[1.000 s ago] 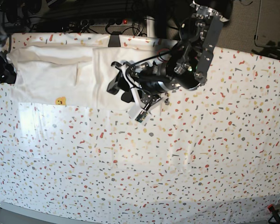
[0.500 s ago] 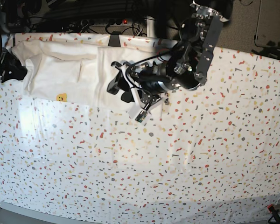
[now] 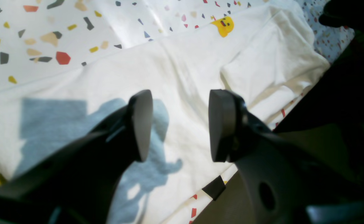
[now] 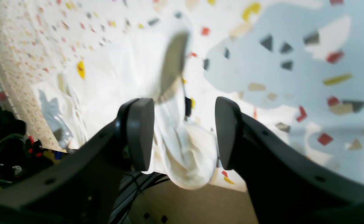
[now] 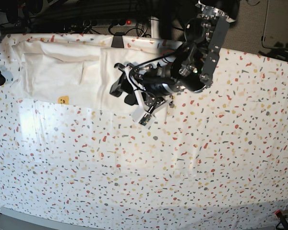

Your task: Fold the T-shirt properly

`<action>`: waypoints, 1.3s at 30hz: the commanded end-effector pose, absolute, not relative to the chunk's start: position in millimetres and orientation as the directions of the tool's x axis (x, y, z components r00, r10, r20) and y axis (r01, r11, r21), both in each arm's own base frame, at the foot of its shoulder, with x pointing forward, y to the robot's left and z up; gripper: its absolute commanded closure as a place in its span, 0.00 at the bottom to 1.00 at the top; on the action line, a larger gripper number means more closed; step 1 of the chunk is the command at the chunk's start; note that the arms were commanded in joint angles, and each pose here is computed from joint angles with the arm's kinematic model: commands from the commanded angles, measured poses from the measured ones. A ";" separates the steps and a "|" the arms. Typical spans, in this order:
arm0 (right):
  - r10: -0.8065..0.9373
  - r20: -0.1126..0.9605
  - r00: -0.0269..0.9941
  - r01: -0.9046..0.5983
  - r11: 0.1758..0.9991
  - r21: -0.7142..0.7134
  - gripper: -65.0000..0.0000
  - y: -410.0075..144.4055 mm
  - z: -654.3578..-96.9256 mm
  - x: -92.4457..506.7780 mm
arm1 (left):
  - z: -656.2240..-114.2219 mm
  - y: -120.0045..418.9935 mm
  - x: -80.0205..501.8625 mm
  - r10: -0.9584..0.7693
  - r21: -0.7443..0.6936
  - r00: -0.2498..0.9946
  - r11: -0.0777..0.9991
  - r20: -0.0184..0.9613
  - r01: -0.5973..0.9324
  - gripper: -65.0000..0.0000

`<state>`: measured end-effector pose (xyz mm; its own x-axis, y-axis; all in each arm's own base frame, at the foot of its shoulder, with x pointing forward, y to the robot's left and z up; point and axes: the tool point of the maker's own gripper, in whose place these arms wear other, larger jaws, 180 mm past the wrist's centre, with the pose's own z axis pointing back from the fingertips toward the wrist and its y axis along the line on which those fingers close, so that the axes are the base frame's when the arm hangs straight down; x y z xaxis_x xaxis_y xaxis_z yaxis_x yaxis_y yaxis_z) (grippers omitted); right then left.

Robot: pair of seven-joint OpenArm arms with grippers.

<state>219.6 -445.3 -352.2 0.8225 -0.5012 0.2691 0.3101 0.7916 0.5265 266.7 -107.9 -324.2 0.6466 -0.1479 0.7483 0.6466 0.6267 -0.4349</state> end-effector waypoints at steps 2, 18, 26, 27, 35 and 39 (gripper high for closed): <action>-0.496 0.329 0.804 0.286 0.806 0.519 0.52 -458.1 -330.1 229.4 | -307.8 -113.6 273.7 -0.114 -0.436 0.617 0.609 0.779 0.663 0.56; -0.491 0.219 0.843 0.279 0.748 0.602 0.27 -411.4 -368.5 221.6 | -307.7 -113.7 273.7 -0.114 -0.436 0.617 0.609 0.779 0.663 0.56; -0.503 0.179 0.846 0.273 0.696 0.664 0.27 -378.1 -390.7 223.9 | -307.8 -113.6 273.7 -0.114 -0.436 0.617 0.609 0.779 0.663 0.56; -0.504 0.182 0.844 0.272 0.694 0.666 0.27 -378.6 -389.5 224.6 | -307.8 -113.6 273.7 -0.114 -0.436 0.617 0.609 0.779 0.663 0.56; -0.568 0.279 0.774 0.195 0.634 0.748 0.27 -391.1 -347.7 248.3 | -307.8 -113.6 273.7 -0.114 -0.436 0.617 0.609 0.779 0.663 0.56; -0.563 0.289 0.774 0.200 0.650 0.733 0.27 -399.3 -342.7 246.3 | -307.7 -113.7 273.7 -0.114 -0.436 0.617 0.609 0.779 0.663 0.56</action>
<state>239.0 -389.6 -359.2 0.7857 -0.5683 0.2443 0.2294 0.6345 0.7381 266.9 -107.8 -324.2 0.6468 -0.1471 0.7484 0.6461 0.6270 -0.4352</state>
